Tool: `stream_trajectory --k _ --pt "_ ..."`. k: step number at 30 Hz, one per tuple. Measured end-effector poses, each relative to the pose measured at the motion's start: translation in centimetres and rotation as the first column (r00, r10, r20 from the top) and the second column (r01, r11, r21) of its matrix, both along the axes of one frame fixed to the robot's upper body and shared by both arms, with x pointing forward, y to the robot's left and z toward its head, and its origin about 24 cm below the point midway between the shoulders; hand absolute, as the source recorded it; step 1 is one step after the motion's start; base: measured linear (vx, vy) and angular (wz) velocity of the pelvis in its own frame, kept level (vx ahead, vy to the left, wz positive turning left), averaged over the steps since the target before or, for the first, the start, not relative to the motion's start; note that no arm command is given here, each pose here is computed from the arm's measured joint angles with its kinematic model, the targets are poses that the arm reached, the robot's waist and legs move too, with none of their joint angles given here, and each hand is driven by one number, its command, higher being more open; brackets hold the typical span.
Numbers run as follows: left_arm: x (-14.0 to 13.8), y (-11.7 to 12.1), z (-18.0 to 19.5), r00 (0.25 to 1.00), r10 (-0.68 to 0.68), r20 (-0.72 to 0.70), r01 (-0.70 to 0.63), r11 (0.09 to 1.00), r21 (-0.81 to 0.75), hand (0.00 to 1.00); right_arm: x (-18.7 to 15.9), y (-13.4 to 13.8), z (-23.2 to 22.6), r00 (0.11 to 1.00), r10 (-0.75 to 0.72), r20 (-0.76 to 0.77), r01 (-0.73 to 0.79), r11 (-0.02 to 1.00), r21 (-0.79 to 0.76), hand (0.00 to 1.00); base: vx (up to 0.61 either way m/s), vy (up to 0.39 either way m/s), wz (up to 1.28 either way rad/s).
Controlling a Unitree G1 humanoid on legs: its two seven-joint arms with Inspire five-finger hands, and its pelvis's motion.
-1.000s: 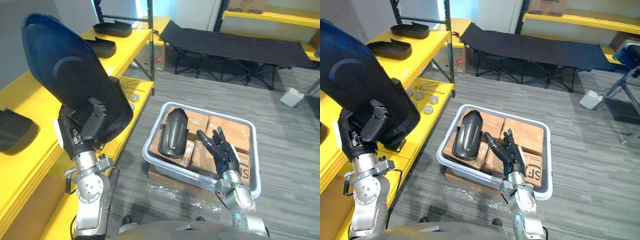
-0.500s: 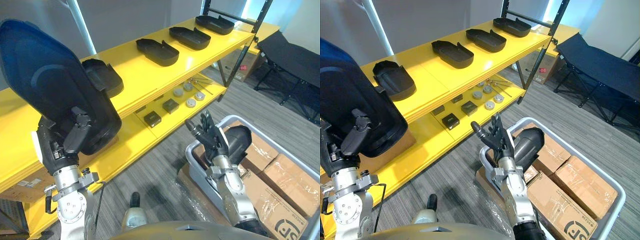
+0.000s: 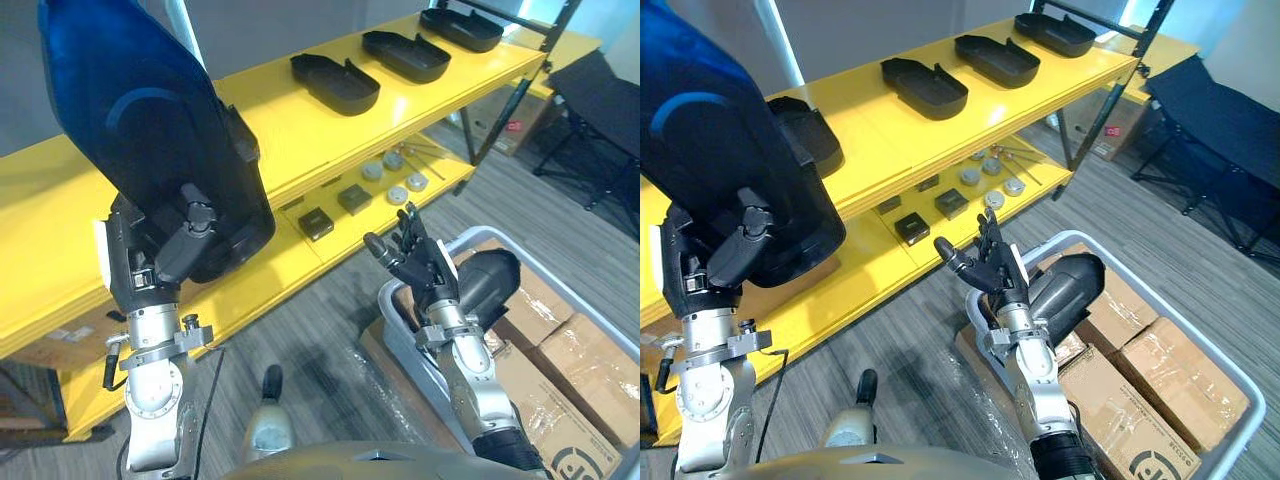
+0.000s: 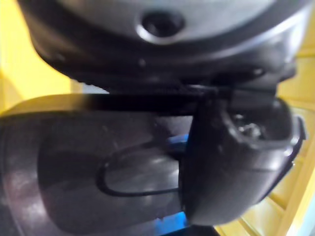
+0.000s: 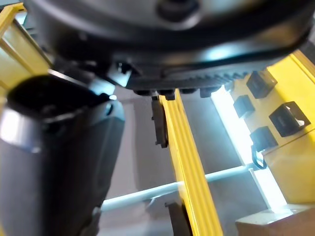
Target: Walk over and take three plastic housings, then place them on the shelf
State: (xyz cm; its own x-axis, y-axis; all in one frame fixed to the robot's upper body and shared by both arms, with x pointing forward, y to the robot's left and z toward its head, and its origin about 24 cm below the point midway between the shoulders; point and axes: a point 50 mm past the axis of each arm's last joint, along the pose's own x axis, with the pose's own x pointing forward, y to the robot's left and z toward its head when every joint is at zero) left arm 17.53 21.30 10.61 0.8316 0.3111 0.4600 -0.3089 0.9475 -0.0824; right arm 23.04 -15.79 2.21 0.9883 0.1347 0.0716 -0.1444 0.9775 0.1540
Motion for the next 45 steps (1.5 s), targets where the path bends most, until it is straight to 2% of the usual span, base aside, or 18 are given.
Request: stream_trajectory --k 5,9,12,16,20,24,27,29,35,41,45 --pt "-0.9 0.5 -0.7 0.999 0.019 -0.045 -0.018 1.000 0.012 0.00 -0.4 -0.1 0.0 1.000 0.003 0.000 -0.003 1.000 0.003 1.00 -0.05 0.000 0.25" --pt "-1.1 1.3 -0.5 0.999 0.035 -0.040 -0.034 0.999 0.038 0.00 -0.2 0.3 1.1 0.998 -0.006 0.066 0.004 1.000 0.026 1.00 0.03 0.059 0.36" --pt "-1.3 1.7 0.0 0.997 0.071 -0.021 -0.069 0.995 0.079 0.00 -0.1 -0.2 1.7 0.992 -0.061 0.110 0.056 0.997 0.047 1.00 0.14 0.160 0.44" --pt "-1.4 2.3 0.7 0.995 0.094 0.013 -0.095 0.988 0.118 0.00 0.0 -1.0 2.2 0.980 -0.116 0.160 0.120 0.993 -0.014 1.00 0.20 0.236 0.49" --pt "-0.1 2.7 1.4 0.989 0.137 0.062 -0.142 0.986 0.084 0.00 0.6 -1.7 3.2 0.969 -0.134 0.208 0.142 0.990 -0.024 1.00 0.26 0.096 0.54" --pt "1.9 2.4 1.7 0.986 0.134 0.096 -0.139 0.989 0.048 0.00 0.3 -4.4 6.4 0.912 -0.195 0.360 0.236 0.969 -0.072 1.00 0.22 -0.045 0.75" --pt "1.5 2.2 0.7 0.988 0.149 0.049 -0.150 0.988 0.020 0.00 0.2 -4.8 8.8 0.858 -0.193 0.476 0.253 0.965 -0.064 1.00 0.20 -0.147 0.53" --pt "0.9 2.0 0.0 0.990 0.140 0.012 -0.140 0.990 0.026 0.00 0.6 -4.8 9.5 0.844 -0.187 0.503 0.253 0.965 -0.065 1.00 0.22 -0.085 0.03" --pt "0.8 1.5 0.1 0.994 0.112 0.016 -0.113 0.993 0.026 0.00 0.6 -4.6 10.9 0.810 -0.198 0.552 0.264 0.964 -0.040 1.00 0.16 -0.039 0.12" --pt "1.9 -1.0 0.3 0.998 -0.050 0.024 0.049 0.998 0.038 0.00 -1.1 -7.3 10.6 0.740 -0.395 0.544 0.463 0.886 0.014 1.00 0.05 0.086 0.62" --pt "1.7 -0.6 0.3 0.999 -0.031 0.019 0.030 0.999 0.042 0.00 -1.5 -7.8 10.7 0.742 -0.395 0.542 0.443 0.895 0.046 1.00 -0.02 0.093 0.12"
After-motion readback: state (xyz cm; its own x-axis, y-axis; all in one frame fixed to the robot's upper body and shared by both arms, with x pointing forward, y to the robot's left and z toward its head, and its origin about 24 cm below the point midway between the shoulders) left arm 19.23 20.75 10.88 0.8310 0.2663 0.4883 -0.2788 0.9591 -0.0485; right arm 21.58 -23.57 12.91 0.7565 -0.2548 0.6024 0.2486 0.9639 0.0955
